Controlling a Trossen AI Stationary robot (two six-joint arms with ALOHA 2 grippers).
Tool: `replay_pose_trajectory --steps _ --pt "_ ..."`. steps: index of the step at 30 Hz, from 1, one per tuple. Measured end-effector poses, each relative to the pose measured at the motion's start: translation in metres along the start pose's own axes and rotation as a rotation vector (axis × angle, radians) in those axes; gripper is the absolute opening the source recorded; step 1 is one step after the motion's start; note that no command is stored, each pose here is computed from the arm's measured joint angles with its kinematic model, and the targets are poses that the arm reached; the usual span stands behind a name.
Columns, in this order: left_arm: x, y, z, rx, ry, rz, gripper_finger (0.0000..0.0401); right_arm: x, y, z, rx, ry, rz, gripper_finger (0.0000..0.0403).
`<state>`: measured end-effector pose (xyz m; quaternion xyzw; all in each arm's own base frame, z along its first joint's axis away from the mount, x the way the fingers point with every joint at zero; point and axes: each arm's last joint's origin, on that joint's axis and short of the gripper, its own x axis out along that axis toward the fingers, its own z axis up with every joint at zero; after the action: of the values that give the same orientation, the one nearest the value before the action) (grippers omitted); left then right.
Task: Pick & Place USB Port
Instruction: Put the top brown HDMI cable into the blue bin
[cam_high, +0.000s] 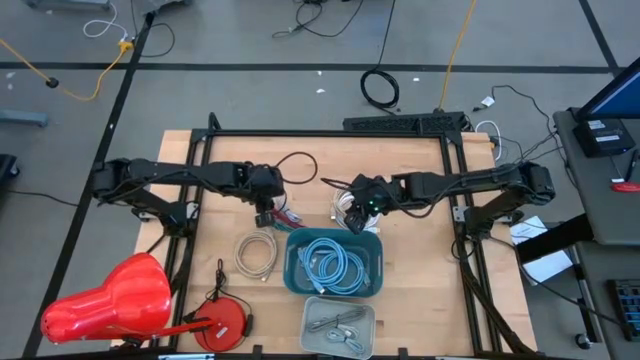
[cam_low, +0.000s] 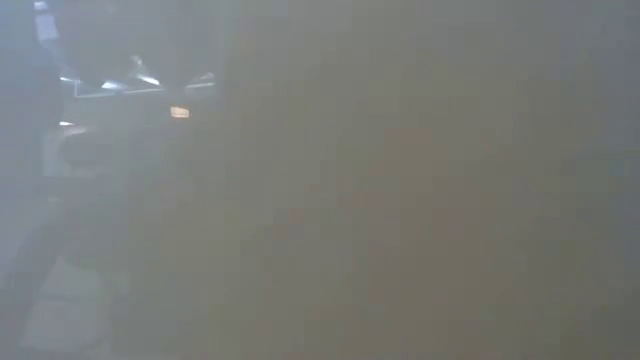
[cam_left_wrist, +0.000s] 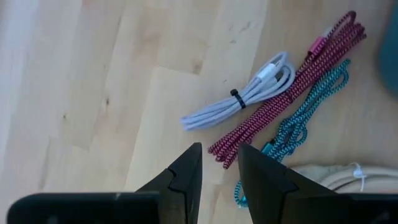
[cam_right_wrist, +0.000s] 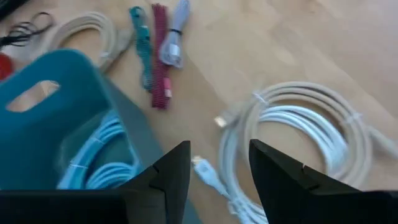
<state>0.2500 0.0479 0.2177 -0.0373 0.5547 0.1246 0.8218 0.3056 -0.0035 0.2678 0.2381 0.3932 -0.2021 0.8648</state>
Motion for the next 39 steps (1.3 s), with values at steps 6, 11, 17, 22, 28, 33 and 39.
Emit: replay_pose_trajectory --steps 6,11,17,22,28,33,39 --pt "0.0 -0.005 -0.001 -0.1 0.01 -0.062 0.0106 0.0 -0.017 -0.004 0.013 0.01 -0.219 0.0157" --pt "-0.002 -0.018 0.0 -0.143 0.004 -0.123 0.0106 0.007 -0.039 -0.006 0.028 0.02 -0.333 0.0157" --pt "-0.004 -0.035 -0.001 -0.142 -0.002 -0.151 0.0106 0.032 -0.068 -0.018 0.083 0.074 -0.242 0.0157" --pt "-0.006 -0.044 -0.001 -0.15 -0.015 -0.166 0.0106 0.045 -0.093 -0.029 0.157 0.091 -0.243 0.0157" --pt "-0.006 -0.049 -0.002 -0.152 -0.012 -0.173 0.0106 0.057 -0.108 -0.039 0.26 0.077 -0.152 0.0157" --pt "-0.007 -0.05 -0.003 -0.154 -0.011 -0.168 0.0106 0.061 -0.105 -0.045 0.263 0.063 -0.119 0.0157" --pt "-0.007 -0.05 -0.003 -0.161 -0.009 -0.168 0.0106 0.07 -0.103 -0.052 0.265 0.092 -0.128 0.0157"
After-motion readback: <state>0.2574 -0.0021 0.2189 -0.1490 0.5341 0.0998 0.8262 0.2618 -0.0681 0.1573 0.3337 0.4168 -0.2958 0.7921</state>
